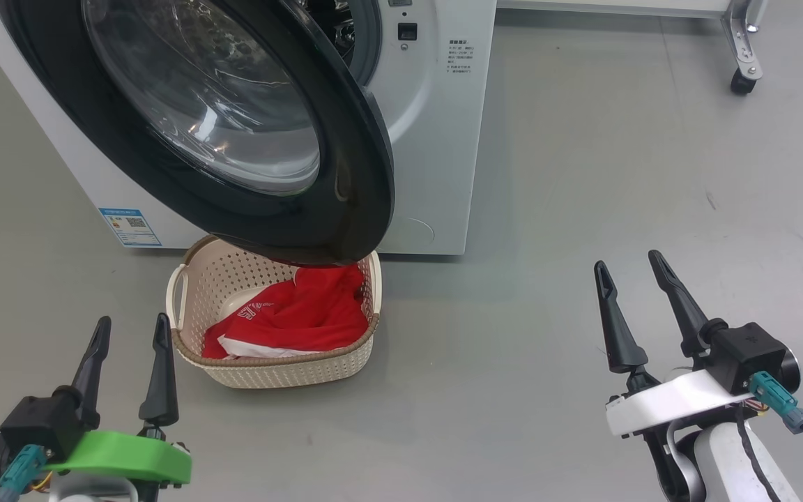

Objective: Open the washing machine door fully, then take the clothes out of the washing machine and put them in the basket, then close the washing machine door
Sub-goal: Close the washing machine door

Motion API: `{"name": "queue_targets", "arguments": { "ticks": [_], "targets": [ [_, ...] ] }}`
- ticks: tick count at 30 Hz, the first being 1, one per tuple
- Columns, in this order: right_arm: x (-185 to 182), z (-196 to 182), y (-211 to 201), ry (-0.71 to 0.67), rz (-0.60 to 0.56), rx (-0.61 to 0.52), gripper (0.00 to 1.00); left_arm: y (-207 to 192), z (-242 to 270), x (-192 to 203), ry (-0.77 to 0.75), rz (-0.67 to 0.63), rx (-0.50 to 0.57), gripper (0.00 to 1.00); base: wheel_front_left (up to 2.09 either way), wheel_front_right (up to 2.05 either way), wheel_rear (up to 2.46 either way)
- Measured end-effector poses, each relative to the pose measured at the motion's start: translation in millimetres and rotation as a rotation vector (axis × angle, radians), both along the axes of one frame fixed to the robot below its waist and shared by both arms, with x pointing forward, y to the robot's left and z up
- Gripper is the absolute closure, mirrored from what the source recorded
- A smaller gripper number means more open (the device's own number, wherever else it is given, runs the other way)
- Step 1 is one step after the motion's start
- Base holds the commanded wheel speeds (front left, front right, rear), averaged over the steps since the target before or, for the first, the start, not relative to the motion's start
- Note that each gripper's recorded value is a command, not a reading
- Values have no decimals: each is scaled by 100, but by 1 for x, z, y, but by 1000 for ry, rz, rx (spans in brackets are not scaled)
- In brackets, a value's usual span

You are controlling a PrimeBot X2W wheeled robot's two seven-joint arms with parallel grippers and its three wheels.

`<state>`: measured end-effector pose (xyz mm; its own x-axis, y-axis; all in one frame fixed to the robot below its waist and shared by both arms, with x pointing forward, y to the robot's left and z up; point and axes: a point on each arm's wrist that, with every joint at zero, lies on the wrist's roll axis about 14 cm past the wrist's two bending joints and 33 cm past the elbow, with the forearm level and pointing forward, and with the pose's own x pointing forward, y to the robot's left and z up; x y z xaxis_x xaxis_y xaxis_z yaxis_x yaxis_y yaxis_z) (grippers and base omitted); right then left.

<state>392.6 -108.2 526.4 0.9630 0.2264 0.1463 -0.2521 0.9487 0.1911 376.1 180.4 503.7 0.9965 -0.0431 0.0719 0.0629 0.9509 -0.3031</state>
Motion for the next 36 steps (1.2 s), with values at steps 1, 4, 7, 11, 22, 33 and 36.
{"name": "queue_targets", "arguments": {
  "ticks": [1,4,7,11,22,33,36],
  "targets": [
    [0,0,0,0,0,0,0,0,0,0,0,-1,4,0,0,0,0],
    [1,0,0,0,-1,-1,0,-1,-1,0,3,-2,10,0,0,0,0],
    [2,-2,-1,4,-3,-2,0,-2,-3,0,6,-5,7,0,0,0,0],
    [5,-4,0,9,0,-6,51,-3,-6,0,15,-2,0,0,0,0,0],
    [20,-1,29,-40,138,-105,100,-7,-15,4,38,-7,-5,0,0,0,0],
    [26,0,123,-116,457,-183,100,3,-25,11,66,26,2,0,0,0,0],
    [30,-3,140,-122,513,-188,100,6,-28,13,75,36,3,0,0,0,0]
  ]
}}
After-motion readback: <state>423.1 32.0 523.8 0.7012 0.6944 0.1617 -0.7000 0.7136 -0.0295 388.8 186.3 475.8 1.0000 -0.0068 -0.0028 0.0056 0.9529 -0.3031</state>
